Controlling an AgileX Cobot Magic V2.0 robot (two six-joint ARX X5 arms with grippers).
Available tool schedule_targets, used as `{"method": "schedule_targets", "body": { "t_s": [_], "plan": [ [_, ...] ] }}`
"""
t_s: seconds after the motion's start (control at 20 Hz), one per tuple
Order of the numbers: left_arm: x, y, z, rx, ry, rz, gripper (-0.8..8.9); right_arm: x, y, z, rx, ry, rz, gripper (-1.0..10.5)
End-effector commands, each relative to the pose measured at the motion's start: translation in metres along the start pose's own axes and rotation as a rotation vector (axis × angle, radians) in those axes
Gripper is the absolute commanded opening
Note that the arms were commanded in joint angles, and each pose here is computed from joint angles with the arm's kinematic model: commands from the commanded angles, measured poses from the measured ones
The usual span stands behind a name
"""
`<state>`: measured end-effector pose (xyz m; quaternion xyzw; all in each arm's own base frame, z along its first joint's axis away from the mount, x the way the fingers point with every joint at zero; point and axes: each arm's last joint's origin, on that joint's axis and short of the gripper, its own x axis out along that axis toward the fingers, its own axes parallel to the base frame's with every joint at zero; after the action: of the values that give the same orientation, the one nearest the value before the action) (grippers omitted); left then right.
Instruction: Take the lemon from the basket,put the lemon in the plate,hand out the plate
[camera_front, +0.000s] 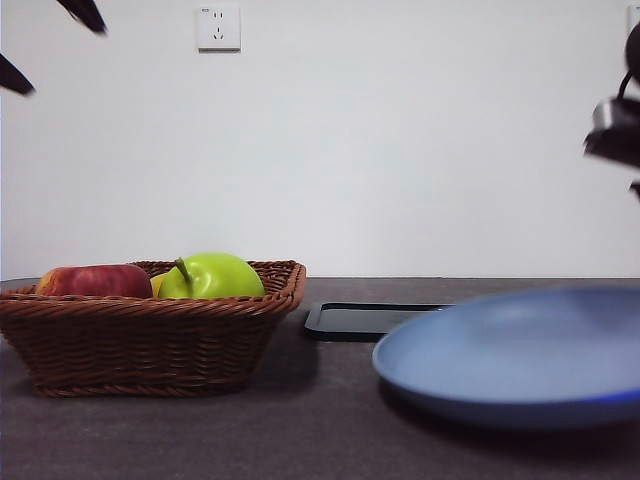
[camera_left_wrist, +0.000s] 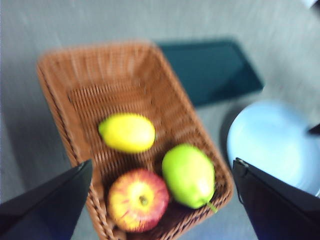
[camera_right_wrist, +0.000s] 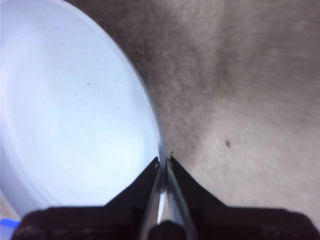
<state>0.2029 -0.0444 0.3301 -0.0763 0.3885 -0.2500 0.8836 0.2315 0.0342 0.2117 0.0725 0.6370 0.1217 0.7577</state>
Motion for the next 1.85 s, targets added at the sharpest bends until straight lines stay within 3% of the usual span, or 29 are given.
{"method": "schedule_targets", "body": {
  "t_s": [0.05, 0.2, 0.45, 0.9, 1.25, 1.4, 1.45, 1.55, 1.6, 1.85],
  "plan": [
    [0.022, -0.002, 0.014, -0.043, 0.112, 0.046, 4.83, -0.019, 0.004, -0.003, -0.034, -0.080, 0.008, 0.0],
    [0.061, -0.002, 0.030, -0.127, 0.264, 0.044, 4.83, -0.040, 0.009, -0.013, -0.057, -0.166, 0.013, 0.0],
    [0.125, 0.004, 0.044, -0.264, 0.396, 0.066, 4.83, -0.057, 0.013, -0.024, -0.079, -0.235, 0.017, 0.0],
    [0.181, 0.024, 0.043, -0.433, 0.398, 0.183, 4.83, -0.058, 0.013, -0.025, -0.087, -0.236, 0.016, 0.0],
    [0.216, 0.028, 0.026, -0.447, 0.488, 0.209, 4.82, -0.058, 0.013, -0.025, -0.087, -0.236, 0.016, 0.0],
    [0.221, 0.024, 0.024, -0.406, 0.476, 0.248, 4.78, -0.058, 0.013, -0.025, -0.088, -0.236, 0.016, 0.0],
    [0.221, 0.023, 0.024, -0.395, 0.475, 0.246, 4.42, -0.058, 0.013, -0.025, -0.088, -0.237, 0.016, 0.0],
    [0.221, 0.023, 0.024, -0.386, 0.481, 0.242, 2.28, -0.058, 0.013, -0.025, -0.088, -0.237, 0.016, 0.0],
    [0.221, 0.023, 0.024, -0.363, 0.487, 0.222, 1.75, -0.058, 0.013, -0.025, -0.087, -0.237, 0.016, 0.0],
    [0.196, 0.017, 0.043, -0.239, 0.429, 0.155, 1.74, -0.058, 0.013, -0.021, -0.096, -0.274, 0.019, 0.0]
  ]
}}
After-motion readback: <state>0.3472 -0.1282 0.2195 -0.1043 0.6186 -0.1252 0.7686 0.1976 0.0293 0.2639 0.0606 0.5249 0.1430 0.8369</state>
